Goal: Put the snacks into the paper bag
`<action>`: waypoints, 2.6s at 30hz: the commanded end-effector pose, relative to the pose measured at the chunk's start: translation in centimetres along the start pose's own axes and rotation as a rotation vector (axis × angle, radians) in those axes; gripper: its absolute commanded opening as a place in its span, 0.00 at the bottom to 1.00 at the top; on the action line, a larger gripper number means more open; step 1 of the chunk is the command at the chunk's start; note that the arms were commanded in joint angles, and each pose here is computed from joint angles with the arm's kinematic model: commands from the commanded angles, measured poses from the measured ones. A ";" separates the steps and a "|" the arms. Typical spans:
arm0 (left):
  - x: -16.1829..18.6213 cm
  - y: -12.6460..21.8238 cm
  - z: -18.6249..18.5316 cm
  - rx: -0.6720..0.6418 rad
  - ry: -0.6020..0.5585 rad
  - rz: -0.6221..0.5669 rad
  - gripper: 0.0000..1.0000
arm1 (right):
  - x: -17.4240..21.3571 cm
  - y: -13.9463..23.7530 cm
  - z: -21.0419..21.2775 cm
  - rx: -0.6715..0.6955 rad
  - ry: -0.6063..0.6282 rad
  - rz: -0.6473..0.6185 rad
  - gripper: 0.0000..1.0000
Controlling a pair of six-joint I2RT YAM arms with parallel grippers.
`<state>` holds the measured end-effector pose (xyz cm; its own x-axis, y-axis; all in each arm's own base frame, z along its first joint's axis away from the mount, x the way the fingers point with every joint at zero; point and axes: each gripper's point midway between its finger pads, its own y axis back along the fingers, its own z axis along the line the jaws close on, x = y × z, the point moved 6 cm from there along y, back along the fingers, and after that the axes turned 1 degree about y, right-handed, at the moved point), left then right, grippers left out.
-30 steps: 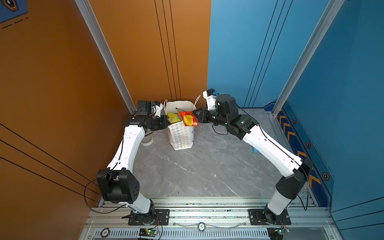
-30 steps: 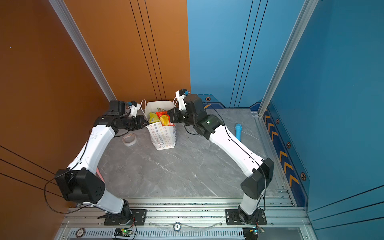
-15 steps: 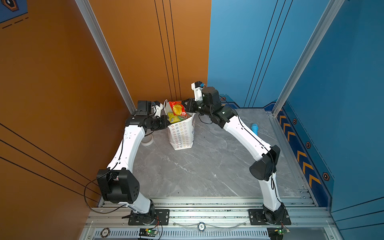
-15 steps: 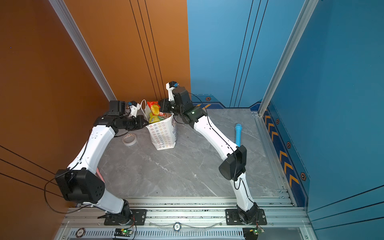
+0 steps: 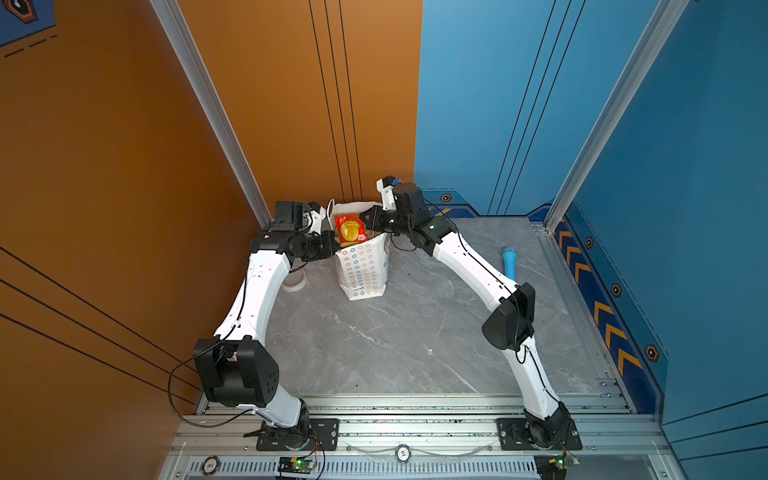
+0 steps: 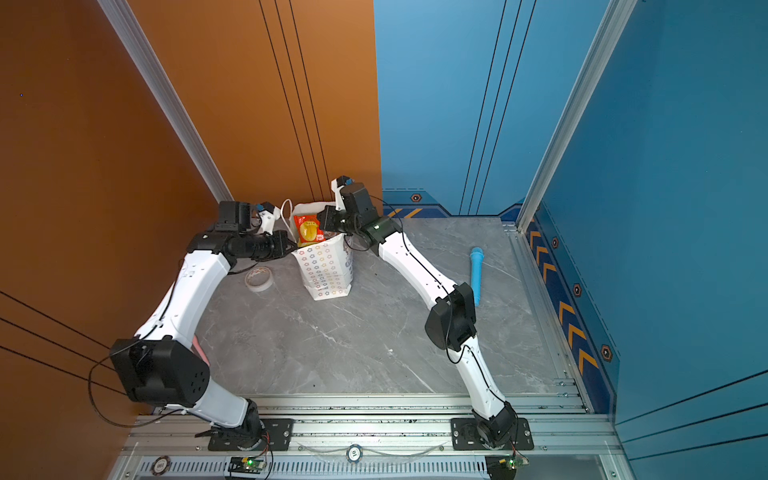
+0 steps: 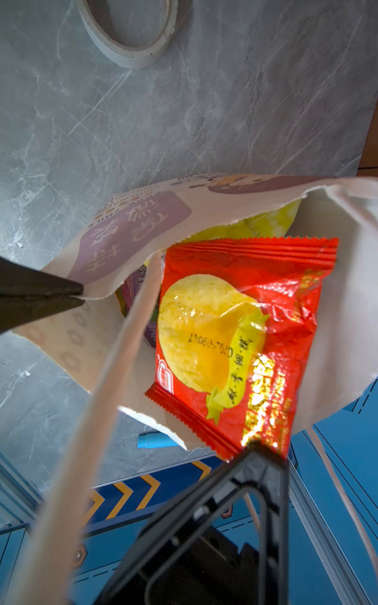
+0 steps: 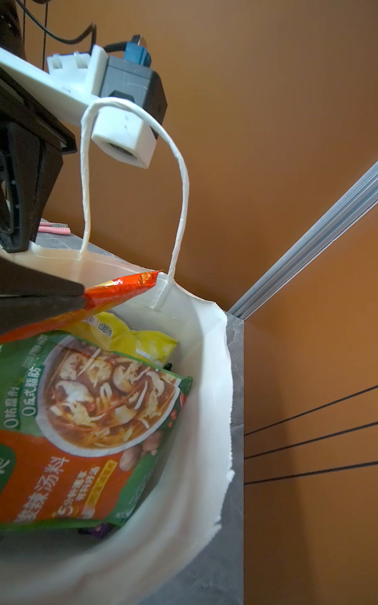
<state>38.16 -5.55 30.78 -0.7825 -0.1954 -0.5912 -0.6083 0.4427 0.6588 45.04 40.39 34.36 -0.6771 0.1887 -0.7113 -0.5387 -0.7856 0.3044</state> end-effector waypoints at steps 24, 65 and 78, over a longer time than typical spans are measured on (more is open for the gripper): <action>0.8 -0.3 0.7 -0.020 0.023 0.034 0.02 | -5.8 12.1 2.9 0.101 0.237 -0.215 0.81; 0.1 5.8 -3.9 0.092 -0.087 -0.242 0.98 | 8.3 27.5 -12.4 0.652 0.319 -0.314 1.00; 8.3 9.3 -1.3 -0.054 -0.052 -0.771 0.98 | 12.4 28.6 -17.5 0.847 0.444 -0.238 1.00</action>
<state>25.44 -5.57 33.50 -0.2836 -0.3364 -0.8980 -0.9297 0.3261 0.1715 30.12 11.24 25.02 -0.3297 -0.0038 -0.9441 -0.9350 -0.1371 0.3271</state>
